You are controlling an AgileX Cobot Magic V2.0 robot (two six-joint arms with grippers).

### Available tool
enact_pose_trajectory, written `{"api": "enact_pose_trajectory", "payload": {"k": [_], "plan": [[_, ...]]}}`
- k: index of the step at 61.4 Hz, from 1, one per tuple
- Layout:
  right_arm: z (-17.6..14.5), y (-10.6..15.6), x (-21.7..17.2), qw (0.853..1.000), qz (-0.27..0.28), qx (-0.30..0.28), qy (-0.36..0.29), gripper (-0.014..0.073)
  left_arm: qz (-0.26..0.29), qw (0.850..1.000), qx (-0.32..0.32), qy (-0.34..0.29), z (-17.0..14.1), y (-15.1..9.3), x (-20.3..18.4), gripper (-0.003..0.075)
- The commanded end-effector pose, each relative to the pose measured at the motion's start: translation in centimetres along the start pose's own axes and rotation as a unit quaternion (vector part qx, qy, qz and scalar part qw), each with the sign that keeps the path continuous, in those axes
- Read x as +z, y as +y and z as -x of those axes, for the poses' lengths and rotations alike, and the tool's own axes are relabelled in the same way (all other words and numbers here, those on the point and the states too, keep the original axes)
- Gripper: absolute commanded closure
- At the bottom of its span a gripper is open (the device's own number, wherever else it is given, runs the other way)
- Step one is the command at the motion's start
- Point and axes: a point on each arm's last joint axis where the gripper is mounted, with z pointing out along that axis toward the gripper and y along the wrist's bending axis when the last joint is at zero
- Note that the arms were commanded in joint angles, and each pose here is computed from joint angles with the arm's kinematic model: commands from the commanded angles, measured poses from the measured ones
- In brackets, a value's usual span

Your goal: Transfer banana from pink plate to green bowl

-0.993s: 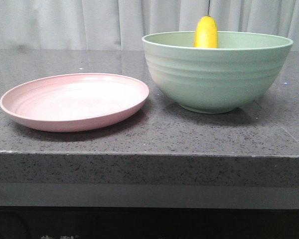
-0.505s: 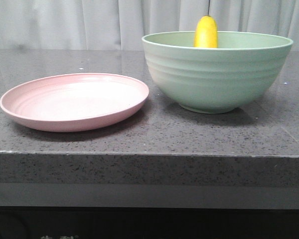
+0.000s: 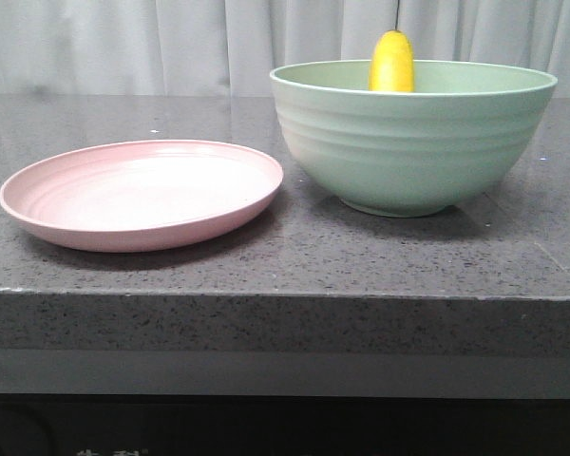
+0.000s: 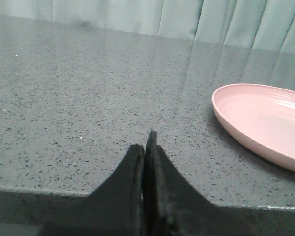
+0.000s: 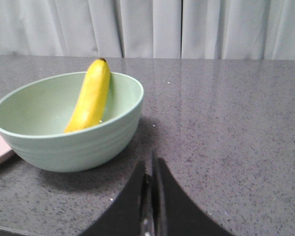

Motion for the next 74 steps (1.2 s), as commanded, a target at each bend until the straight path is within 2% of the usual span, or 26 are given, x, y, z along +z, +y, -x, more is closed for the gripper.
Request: {"api": "enact_pose_trajectory", "payload": {"k": [1, 13, 21, 74], "plan": [[-0.1, -0.3, 0.1, 0.998, -0.015, -0.007, -0.053, 0.0664, -0.006, 0.998, -0.010, -0.055, 0.8, -0.1, -0.2, 0.0738], [-5.1, -1.0, 0.6, 0.999, -0.039, 0.013, -0.030, 0.0664, -0.006, 0.999, -0.010, -0.054, 0.8, -0.1, -0.2, 0.0738], [-6.8, -1.4, 1.1, 0.998, -0.044, 0.016, -0.028, 0.0664, -0.006, 0.999, -0.010, -0.054, 0.8, -0.1, -0.2, 0.0738], [-6.8, -1.3, 1.1, 0.999, -0.044, 0.016, -0.028, 0.0664, -0.006, 0.999, -0.010, -0.054, 0.8, -0.1, -0.2, 0.0738]]}}
